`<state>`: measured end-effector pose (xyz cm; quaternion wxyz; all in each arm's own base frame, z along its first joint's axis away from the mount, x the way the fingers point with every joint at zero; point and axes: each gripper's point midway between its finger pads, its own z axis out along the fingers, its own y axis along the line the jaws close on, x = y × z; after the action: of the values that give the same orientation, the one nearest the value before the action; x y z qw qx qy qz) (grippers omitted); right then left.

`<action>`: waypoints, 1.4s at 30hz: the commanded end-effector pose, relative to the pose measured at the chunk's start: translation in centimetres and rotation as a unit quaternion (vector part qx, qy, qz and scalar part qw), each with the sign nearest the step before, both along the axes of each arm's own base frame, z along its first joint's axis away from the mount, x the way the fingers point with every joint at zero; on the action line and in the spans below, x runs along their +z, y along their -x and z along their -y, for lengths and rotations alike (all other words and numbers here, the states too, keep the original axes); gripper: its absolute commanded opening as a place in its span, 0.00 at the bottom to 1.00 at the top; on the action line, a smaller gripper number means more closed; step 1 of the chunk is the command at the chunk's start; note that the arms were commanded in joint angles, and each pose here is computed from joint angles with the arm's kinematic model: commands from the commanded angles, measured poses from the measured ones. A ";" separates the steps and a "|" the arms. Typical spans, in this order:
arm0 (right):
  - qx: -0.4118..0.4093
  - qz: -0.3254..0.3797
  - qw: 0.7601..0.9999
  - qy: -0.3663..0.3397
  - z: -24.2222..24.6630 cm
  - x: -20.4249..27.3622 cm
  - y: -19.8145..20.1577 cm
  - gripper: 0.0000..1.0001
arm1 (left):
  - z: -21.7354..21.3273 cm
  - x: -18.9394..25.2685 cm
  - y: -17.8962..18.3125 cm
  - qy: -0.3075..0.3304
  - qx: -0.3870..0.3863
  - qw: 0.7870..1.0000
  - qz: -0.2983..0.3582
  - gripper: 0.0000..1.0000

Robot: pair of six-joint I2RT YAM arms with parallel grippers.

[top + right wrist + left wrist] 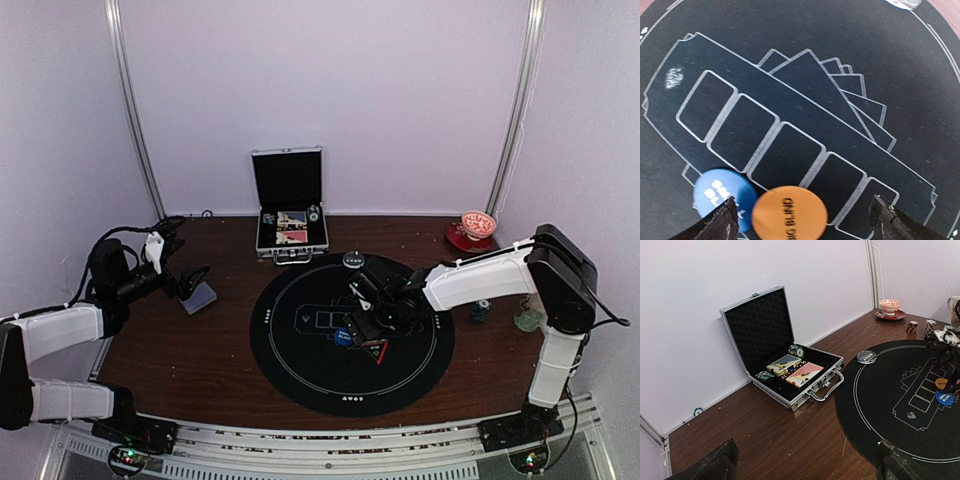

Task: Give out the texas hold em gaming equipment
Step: Adjust the big blind button on the poker table mat.

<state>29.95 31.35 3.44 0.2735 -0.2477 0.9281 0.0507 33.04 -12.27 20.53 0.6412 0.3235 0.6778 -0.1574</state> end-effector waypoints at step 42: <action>0.071 0.031 0.996 -0.035 -3.1 2.8 2.4 0.87 | 0.0 0.9 -0.3 0.001 -0.001 1.000 0.025 0.98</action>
<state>28.07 32.92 6.09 0.3035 -0.2837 0.9057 0.0840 33.12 -12.27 20.29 0.6385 0.3230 0.6803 -0.1584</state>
